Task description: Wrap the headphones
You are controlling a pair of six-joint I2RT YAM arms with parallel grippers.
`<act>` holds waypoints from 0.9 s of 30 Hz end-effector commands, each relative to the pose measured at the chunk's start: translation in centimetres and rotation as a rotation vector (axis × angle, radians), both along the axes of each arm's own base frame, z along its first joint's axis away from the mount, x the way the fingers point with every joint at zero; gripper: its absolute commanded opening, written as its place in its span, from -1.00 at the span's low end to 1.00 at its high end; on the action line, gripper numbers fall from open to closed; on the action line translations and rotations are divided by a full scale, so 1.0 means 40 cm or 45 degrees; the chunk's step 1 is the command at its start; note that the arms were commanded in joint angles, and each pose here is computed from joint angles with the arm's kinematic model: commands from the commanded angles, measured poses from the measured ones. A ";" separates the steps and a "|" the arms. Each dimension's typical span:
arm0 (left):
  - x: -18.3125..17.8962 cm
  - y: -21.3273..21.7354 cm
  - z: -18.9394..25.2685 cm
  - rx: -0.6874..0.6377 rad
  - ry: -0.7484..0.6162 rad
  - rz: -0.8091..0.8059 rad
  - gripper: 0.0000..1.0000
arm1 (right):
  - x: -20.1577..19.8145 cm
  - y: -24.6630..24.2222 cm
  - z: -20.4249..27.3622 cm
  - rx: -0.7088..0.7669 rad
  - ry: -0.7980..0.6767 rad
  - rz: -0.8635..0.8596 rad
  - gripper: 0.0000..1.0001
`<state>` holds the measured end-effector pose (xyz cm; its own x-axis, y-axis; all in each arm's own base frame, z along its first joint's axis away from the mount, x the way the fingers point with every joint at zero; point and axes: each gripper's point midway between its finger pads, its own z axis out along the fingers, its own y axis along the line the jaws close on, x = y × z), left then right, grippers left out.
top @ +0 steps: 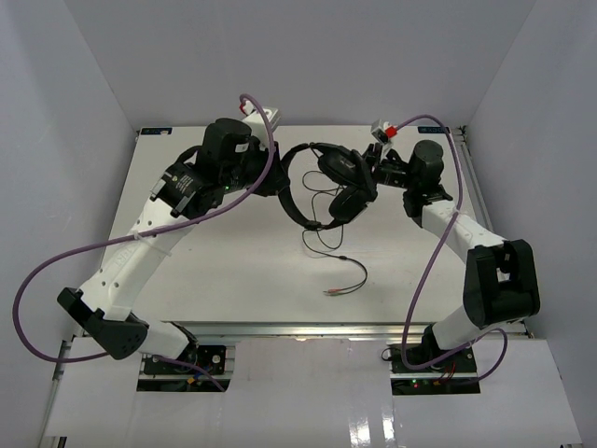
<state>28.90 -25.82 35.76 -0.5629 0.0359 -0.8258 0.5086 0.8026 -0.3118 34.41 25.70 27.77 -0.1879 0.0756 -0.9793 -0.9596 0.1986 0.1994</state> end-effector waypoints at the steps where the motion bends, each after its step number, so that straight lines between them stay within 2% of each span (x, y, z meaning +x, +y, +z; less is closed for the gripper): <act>1: 0.038 0.014 0.138 -0.102 -0.148 0.115 -1.00 | -0.064 0.051 -0.020 -0.016 -0.044 0.131 -0.82; 10: 0.072 0.029 0.207 -0.084 -0.198 0.194 -1.00 | -0.052 0.184 -0.008 0.051 -0.006 0.291 -0.62; 15: 0.076 0.047 0.218 -0.059 -0.197 0.236 -1.00 | -0.039 0.231 0.005 0.153 0.013 0.389 -0.23; 19: 0.082 0.048 0.213 -0.045 -0.184 0.252 -1.00 | -0.048 0.260 0.003 0.199 0.034 0.447 -0.04; 27: 0.091 0.038 0.215 -0.057 -0.167 0.259 -1.00 | -0.088 0.321 -0.028 0.219 0.068 0.509 0.08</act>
<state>32.68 -24.55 41.89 -0.4811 -0.0379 -0.8759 0.3861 0.8878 -0.2505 32.10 37.56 24.74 -0.3538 0.0984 -0.9301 -0.9257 -0.1793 0.3331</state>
